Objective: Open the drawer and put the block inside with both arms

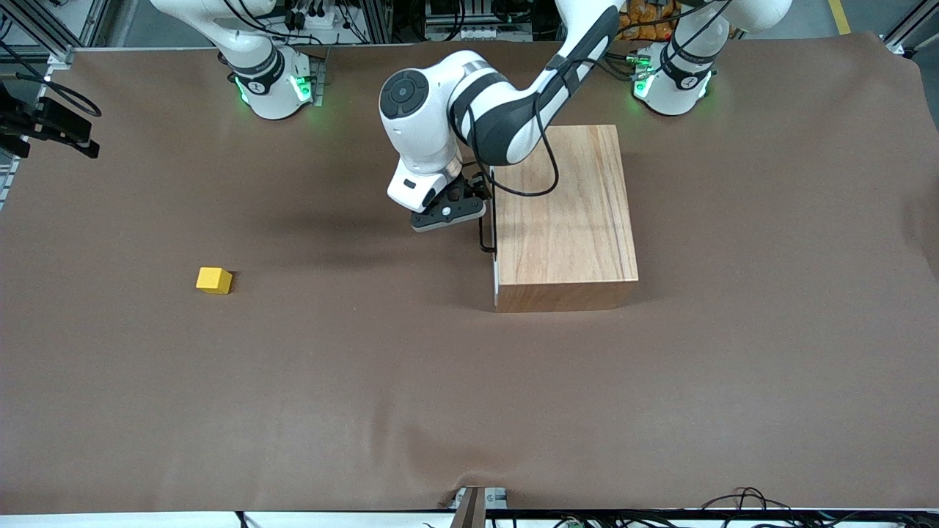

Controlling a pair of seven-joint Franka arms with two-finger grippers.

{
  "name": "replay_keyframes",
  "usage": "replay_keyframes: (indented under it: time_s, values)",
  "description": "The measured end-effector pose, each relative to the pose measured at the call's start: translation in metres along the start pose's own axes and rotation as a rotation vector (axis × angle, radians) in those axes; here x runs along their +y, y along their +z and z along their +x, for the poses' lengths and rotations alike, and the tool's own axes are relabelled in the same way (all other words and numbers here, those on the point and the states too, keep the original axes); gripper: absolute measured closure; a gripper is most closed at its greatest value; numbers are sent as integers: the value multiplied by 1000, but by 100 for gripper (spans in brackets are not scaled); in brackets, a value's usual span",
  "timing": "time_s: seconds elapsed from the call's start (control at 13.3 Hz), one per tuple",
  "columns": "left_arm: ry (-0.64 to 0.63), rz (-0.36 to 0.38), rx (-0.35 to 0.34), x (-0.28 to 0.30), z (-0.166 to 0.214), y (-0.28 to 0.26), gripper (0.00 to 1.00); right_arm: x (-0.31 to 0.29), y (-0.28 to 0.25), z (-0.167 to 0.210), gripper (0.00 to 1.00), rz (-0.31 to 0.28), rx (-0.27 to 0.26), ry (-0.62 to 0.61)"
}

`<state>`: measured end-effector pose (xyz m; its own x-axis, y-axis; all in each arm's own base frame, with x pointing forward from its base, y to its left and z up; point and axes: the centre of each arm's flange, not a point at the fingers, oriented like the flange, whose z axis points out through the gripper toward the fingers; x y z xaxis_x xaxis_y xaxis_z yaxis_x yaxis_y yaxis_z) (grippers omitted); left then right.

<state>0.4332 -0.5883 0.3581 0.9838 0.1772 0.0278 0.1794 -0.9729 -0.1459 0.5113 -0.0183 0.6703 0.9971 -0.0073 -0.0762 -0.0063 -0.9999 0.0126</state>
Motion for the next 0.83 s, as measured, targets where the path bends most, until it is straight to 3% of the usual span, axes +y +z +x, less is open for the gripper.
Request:
replay_keyframes:
  time_s: [0.83]
  values:
    - [142, 86, 24, 9, -15, 35, 0, -1, 0, 0, 0, 0, 0, -1]
